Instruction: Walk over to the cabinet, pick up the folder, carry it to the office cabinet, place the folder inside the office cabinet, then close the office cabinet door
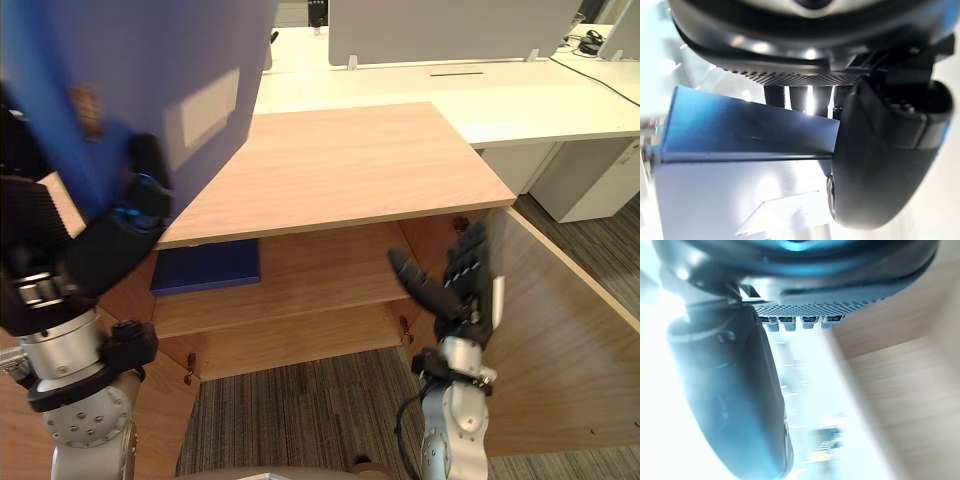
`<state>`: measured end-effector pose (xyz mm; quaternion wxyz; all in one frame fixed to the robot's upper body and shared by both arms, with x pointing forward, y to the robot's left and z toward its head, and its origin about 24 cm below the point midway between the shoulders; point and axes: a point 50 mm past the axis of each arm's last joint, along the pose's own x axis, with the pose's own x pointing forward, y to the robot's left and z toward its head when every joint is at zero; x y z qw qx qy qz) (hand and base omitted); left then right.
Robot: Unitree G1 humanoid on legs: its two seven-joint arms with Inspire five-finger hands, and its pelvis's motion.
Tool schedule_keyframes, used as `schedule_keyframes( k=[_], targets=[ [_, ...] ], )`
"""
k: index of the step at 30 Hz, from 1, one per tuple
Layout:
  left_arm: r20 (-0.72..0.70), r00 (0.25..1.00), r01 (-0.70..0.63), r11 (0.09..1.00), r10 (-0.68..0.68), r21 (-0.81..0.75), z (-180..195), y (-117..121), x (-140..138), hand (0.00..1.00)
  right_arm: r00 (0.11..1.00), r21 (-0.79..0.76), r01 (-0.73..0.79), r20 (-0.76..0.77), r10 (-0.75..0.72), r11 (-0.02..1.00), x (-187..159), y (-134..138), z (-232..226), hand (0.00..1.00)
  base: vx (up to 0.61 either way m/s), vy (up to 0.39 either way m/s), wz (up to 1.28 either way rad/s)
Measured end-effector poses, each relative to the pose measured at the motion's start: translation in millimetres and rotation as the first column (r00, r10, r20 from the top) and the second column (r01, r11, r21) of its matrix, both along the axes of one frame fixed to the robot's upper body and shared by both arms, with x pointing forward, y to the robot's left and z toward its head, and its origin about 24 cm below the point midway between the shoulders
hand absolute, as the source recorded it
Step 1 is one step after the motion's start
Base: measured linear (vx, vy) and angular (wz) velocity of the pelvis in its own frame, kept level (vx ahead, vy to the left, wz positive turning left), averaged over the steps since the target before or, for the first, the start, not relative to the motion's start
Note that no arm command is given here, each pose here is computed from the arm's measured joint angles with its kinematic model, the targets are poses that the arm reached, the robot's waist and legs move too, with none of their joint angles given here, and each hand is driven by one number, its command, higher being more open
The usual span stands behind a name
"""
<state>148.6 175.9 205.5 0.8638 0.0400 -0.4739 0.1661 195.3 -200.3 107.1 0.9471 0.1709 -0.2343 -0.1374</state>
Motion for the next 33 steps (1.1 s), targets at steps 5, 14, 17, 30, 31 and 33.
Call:
schedule_keyframes(
  k=[5,14,17,30,31,33],
  targets=[
    [0.013,0.975,0.222,0.959,-0.223,-0.175,-2.3,-1.3,4.1,0.00,0.960,-0.026,-0.058,0.272,0.063,0.998,3.2,11.2,47.7,1.00,-0.05,-0.021,-0.08],
    [-0.034,0.826,0.548,0.817,-0.562,-0.180,-14.7,-20.7,25.5,0.00,0.895,-0.184,-0.291,0.295,0.335,0.939,25.1,25.4,61.5,1.00,-0.04,-0.026,-0.01],
    [-0.184,0.741,0.625,0.763,-0.646,-0.164,-35.1,-24.0,39.6,0.00,0.876,-0.219,-0.383,0.222,0.428,0.897,35.2,25.9,54.0,1.00,-0.03,-0.022,0.01],
    [-0.401,0.527,0.717,0.645,-0.749,-0.264,-77.8,-12.9,58.3,0.00,0.832,-0.342,-0.542,-0.089,0.548,0.767,58.4,9.2,26.2,0.00,-0.04,-0.026,0.04],
    [-0.435,0.510,0.713,0.648,-0.742,-0.268,-82.0,-9.2,59.3,0.00,0.817,-0.334,-0.570,-0.136,0.560,0.751,59.7,6.5,20.9,0.00,-0.03,-0.023,0.14],
    [-0.487,0.492,0.702,0.660,-0.721,-0.267,-88.3,-3.2,59.8,0.00,0.785,-0.315,-0.618,-0.210,0.582,0.720,61.2,2.8,12.0,0.00,-0.03,-0.028,0.14]
  ],
)
